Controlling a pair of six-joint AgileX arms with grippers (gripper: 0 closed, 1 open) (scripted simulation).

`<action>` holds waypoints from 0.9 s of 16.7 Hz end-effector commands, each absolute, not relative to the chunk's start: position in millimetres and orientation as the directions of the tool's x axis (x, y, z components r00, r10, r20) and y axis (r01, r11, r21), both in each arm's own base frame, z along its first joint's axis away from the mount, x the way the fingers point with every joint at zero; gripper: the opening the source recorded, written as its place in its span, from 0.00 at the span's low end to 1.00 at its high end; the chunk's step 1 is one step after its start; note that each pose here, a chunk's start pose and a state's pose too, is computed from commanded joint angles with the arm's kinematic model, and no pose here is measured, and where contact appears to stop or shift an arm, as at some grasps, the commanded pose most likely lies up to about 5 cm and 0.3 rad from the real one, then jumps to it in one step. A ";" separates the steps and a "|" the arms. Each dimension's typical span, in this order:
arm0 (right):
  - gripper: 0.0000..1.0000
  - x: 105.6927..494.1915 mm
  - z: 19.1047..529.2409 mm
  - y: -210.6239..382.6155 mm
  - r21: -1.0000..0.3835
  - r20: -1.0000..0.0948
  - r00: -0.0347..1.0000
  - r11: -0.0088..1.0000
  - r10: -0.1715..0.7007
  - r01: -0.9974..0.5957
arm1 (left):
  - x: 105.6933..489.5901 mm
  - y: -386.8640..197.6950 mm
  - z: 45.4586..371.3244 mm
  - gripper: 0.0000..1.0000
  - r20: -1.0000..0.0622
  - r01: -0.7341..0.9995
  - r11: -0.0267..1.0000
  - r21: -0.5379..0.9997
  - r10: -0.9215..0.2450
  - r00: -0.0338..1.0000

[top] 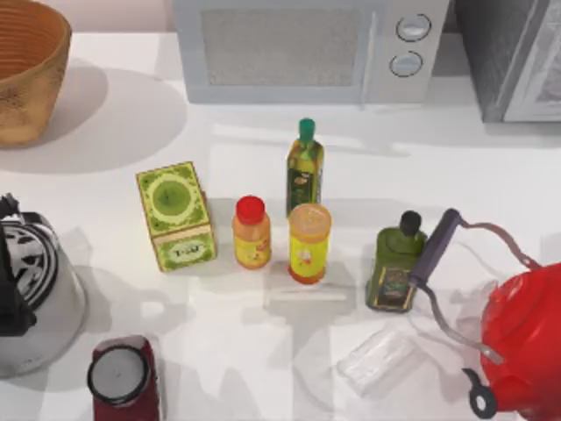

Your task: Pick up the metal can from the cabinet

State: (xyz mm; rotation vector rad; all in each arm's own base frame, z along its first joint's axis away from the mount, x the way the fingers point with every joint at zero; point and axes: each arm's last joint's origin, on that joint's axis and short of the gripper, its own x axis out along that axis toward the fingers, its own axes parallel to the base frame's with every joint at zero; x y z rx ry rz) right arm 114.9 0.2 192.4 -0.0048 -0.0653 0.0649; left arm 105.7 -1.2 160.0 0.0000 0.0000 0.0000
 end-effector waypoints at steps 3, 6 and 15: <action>0.00 133.0 217.7 0.6 -0.023 0.103 0.986 0.992 0.128 -0.126 | 105.7 -1.2 160.0 1.00 0.000 0.000 1.000 0.000 0.000 1.000; 0.00 164.2 238.2 -0.1 -0.047 0.127 0.970 0.978 0.207 -0.203 | 105.7 -1.2 160.0 1.00 0.000 0.000 1.000 0.000 0.000 1.000; 0.00 299.9 200.1 -15.1 -0.091 0.102 0.870 0.875 0.483 -0.475 | 105.7 -1.2 160.0 1.00 0.000 0.000 1.000 0.000 0.000 1.000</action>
